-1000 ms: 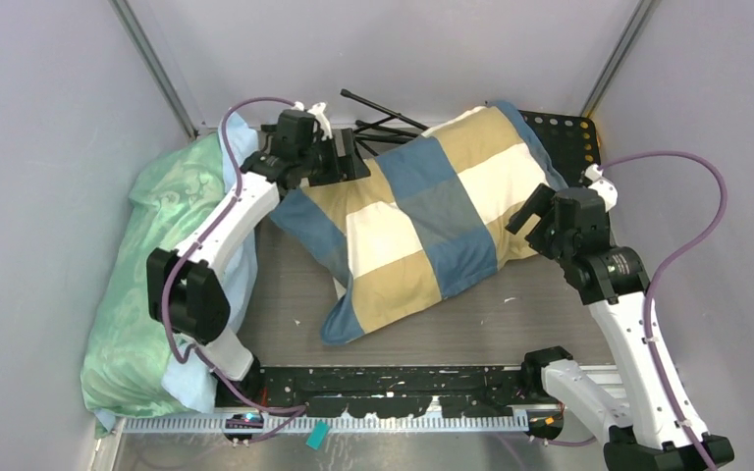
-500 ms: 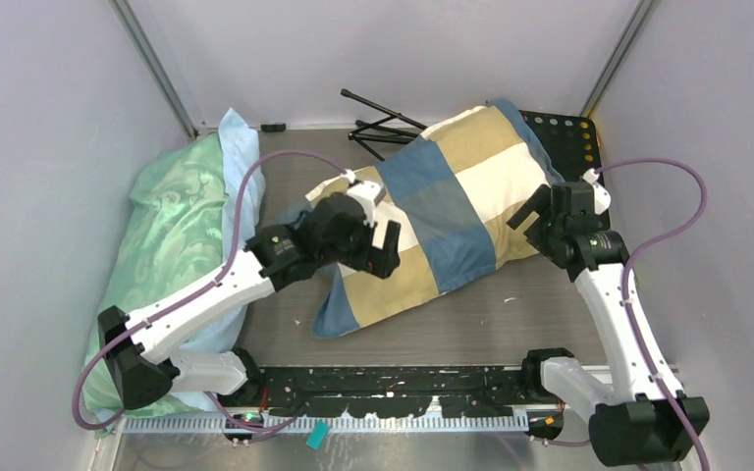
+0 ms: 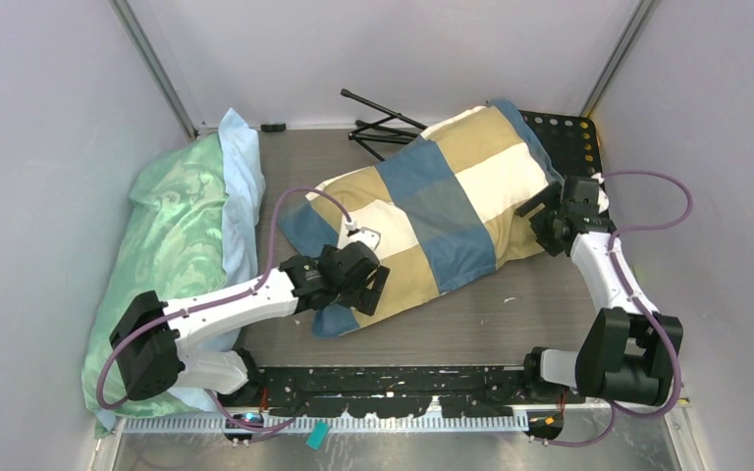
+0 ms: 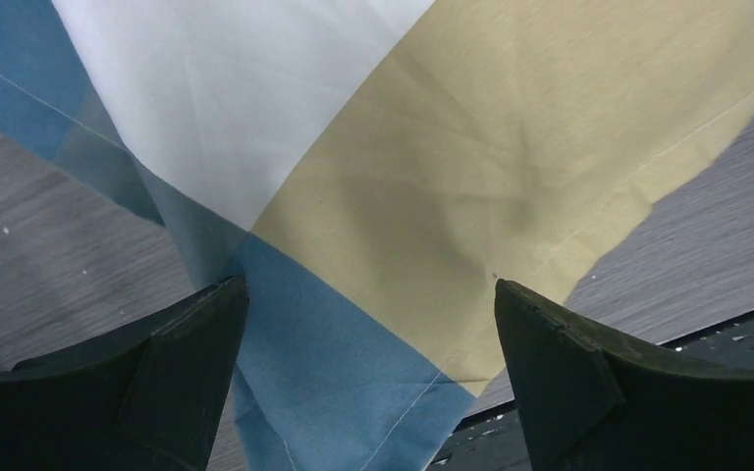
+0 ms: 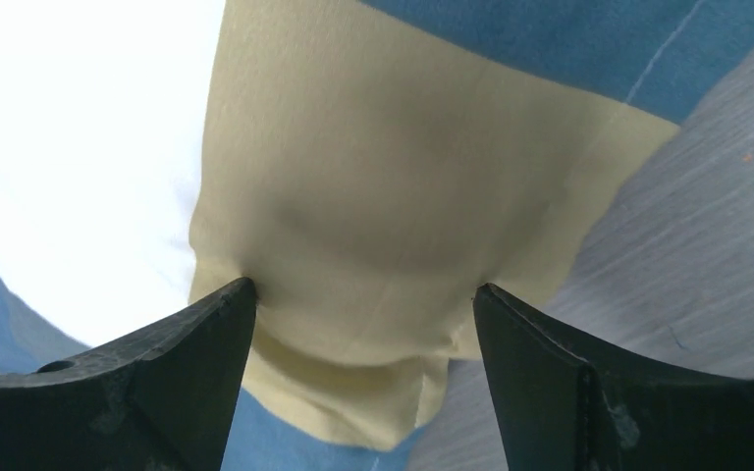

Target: Remove the pillowcase from the pillow

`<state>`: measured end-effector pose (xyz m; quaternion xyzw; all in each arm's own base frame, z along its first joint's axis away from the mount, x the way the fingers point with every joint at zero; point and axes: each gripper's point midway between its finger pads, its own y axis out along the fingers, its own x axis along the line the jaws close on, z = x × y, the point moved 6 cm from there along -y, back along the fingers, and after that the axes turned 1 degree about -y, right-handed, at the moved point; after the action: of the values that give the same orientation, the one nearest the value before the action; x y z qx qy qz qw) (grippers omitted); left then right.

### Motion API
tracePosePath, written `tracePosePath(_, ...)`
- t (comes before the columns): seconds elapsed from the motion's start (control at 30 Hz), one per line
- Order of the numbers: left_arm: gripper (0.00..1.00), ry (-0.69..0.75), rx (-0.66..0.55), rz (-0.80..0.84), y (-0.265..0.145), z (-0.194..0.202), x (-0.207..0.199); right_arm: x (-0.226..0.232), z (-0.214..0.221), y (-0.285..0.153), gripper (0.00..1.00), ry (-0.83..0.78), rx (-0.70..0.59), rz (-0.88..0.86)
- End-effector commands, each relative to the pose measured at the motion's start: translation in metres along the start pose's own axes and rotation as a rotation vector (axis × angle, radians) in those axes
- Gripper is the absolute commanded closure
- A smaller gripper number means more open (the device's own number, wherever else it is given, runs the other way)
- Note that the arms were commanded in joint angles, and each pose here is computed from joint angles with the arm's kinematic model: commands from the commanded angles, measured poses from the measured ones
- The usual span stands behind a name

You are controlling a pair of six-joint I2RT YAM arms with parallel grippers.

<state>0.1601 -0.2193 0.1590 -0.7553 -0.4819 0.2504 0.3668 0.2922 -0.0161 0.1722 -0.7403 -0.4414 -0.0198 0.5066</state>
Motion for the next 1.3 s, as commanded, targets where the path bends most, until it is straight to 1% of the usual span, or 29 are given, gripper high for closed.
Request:
tracePosePath(0.0,0.05,-0.079,-0.055,0.005,0.009,0.001,-0.003,0.014,-0.016,0.010,0.23,-0.014,-0.063,-0.068)
tracePosePath(0.03,0.09,-0.086,-0.046,0.008,0.012,0.005,-0.003,0.015,-0.016,0.011,0.31,-0.014,-0.063,-0.072)
tracePosePath(0.07,0.16,-0.094,-0.042,0.012,0.014,0.007,-0.004,0.015,-0.016,0.010,0.43,-0.013,-0.066,-0.077)
tracePosePath(0.1,0.27,-0.098,-0.040,0.017,0.016,0.010,-0.004,0.016,-0.016,0.008,0.56,-0.014,-0.069,-0.082)
tracePosePath(0.13,0.41,-0.103,-0.043,0.022,0.016,0.011,-0.004,0.017,-0.017,0.005,0.66,-0.015,-0.077,-0.089)
tracePosePath(0.17,0.57,-0.109,-0.050,0.022,0.016,0.011,-0.004,0.019,-0.020,0.000,0.77,-0.016,-0.086,-0.096)
tracePosePath(0.2,0.77,-0.111,-0.057,0.018,0.015,0.011,-0.002,0.021,-0.022,-0.005,0.85,-0.020,-0.093,-0.101)
tracePosePath(0.23,0.90,-0.108,-0.065,0.009,0.012,0.009,0.000,0.025,-0.026,-0.012,0.96,-0.025,-0.104,-0.111)
tracePosePath(0.27,0.98,-0.101,-0.071,0.000,0.009,0.007,0.002,0.027,-0.028,-0.019,0.99,-0.029,-0.108,-0.115)
tracePosePath(0.3,1.00,-0.090,-0.080,-0.013,0.004,0.003,0.004,0.031,-0.032,-0.027,1.00,-0.034,-0.118,-0.124)
tracePosePath(0.4,1.00,-0.051,-0.118,-0.053,-0.017,-0.017,0.011,0.047,-0.047,-0.056,1.00,-0.047,-0.157,-0.175)
tracePosePath(0.53,1.00,-0.021,-0.235,-0.071,-0.068,-0.063,0.019,0.078,-0.071,-0.105,1.00,-0.049,-0.210,-0.290)
tracePosePath(0.63,1.00,-0.011,-0.324,-0.060,-0.114,-0.095,0.028,0.104,-0.090,-0.145,1.00,-0.058,-0.240,-0.374)
tracePosePath(0.73,1.00,-0.021,-0.380,-0.032,-0.155,-0.111,0.035,0.119,-0.100,-0.183,1.00,-0.068,-0.265,-0.440)
tracePosePath(0.77,0.99,-0.023,-0.383,-0.003,-0.164,-0.111,0.035,0.121,-0.101,-0.194,1.00,-0.068,-0.279,-0.461)
tracePosePath(0.8,0.86,-0.017,-0.373,0.030,-0.169,-0.109,0.033,0.122,-0.101,-0.202,1.00,-0.066,-0.290,-0.473)
tracePosePath(0.87,0.43,-0.019,-0.314,0.110,-0.167,-0.098,0.025,0.119,-0.099,-0.207,1.00,-0.063,-0.301,-0.476)
tracePosePath(0.9,0.29,-0.022,-0.267,0.147,-0.161,-0.089,0.019,0.116,-0.096,-0.205,1.00,-0.060,-0.299,-0.468)
tracePosePath(0.93,0.19,-0.029,-0.220,0.182,-0.153,-0.080,0.013,0.113,-0.093,-0.201,1.00,-0.057,-0.292,-0.458)
tracePosePath(0.97,0.13,-0.035,-0.174,0.214,-0.142,-0.069,0.005,0.108,-0.089,-0.192,1.00,-0.051,-0.271,-0.440)
tracePosePath(1.0,0.02,-0.043,-0.130,0.248,-0.132,-0.057,-0.004,0.105,-0.085,-0.186,1.00,-0.048,-0.254,-0.428)
tracePosePath(1.03,0.01,-0.039,-0.082,0.277,-0.121,-0.042,-0.013,0.102,-0.081,-0.181,1.00,-0.047,-0.237,-0.419)
tracePosePath(1.07,0.00,-0.041,-0.057,0.309,-0.115,-0.031,-0.024,0.098,-0.077,-0.175,1.00,-0.045,-0.224,-0.408)
tracePosePath(1.13,0.00,0.002,-0.048,0.341,-0.107,-0.014,-0.040,0.093,-0.072,-0.165,1.00,-0.042,-0.208,-0.396)
tracePosePath(1.2,0.00,0.076,-0.029,0.353,-0.100,0.001,-0.053,0.090,-0.068,-0.161,1.00,-0.039,-0.200,-0.389)
tracePosePath(1.27,0.00,0.131,0.018,0.319,-0.090,0.012,-0.053,0.088,-0.065,-0.157,1.00,-0.035,-0.192,-0.386)
